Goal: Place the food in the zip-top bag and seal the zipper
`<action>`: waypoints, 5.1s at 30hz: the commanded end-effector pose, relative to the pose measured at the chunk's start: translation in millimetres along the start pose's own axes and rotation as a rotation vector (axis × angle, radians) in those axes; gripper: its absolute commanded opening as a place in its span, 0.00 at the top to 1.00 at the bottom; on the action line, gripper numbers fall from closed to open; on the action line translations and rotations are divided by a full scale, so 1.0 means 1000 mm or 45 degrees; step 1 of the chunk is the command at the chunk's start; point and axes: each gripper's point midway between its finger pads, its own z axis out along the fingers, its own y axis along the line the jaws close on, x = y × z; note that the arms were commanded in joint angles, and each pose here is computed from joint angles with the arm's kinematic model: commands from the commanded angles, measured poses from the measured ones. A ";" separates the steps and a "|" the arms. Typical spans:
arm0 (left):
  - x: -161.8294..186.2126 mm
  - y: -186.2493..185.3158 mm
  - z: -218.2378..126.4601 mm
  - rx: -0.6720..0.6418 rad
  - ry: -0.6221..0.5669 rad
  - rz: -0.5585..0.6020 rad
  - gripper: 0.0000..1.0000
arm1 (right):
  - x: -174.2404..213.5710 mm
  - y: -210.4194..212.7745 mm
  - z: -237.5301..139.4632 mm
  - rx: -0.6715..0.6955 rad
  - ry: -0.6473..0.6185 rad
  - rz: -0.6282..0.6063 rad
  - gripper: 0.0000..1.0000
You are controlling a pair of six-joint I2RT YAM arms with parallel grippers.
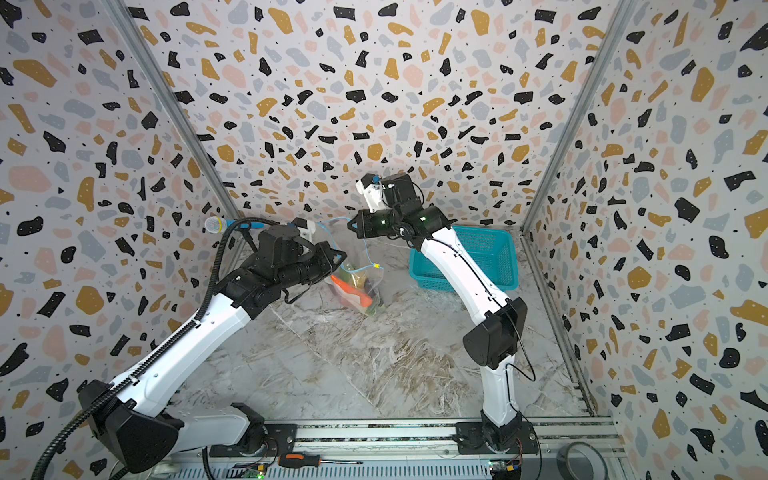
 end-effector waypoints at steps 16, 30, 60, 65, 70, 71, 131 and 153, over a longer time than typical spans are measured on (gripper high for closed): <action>-0.007 -0.017 -0.034 0.064 -0.063 -0.037 1.00 | -0.019 0.051 -0.024 -0.097 -0.069 -0.062 0.97; 0.032 0.022 -0.010 0.019 0.038 -0.123 1.00 | 0.017 0.027 0.021 -0.162 0.035 -0.014 0.91; 0.004 0.015 -0.011 0.029 -0.009 -0.068 1.00 | 0.094 0.017 -0.132 -0.121 -0.809 -1.013 0.30; 0.006 0.016 -0.011 0.036 -0.004 -0.071 1.00 | 0.109 0.004 -0.115 -0.202 -0.818 -0.932 0.36; 0.007 0.015 -0.013 0.040 -0.009 -0.072 1.00 | 0.113 0.006 -0.100 -0.350 -0.796 -0.879 0.41; 0.006 0.016 -0.013 0.039 -0.009 -0.074 1.00 | 0.114 0.007 -0.097 -0.373 -0.784 -0.871 0.42; -0.028 -0.079 -0.035 0.352 -0.141 1.119 0.41 | 0.082 0.025 -0.077 -0.753 -0.397 -1.321 1.00; -0.003 -0.096 -0.004 0.455 -0.089 1.445 0.38 | 0.052 0.000 -0.078 -0.797 -0.303 -1.000 1.00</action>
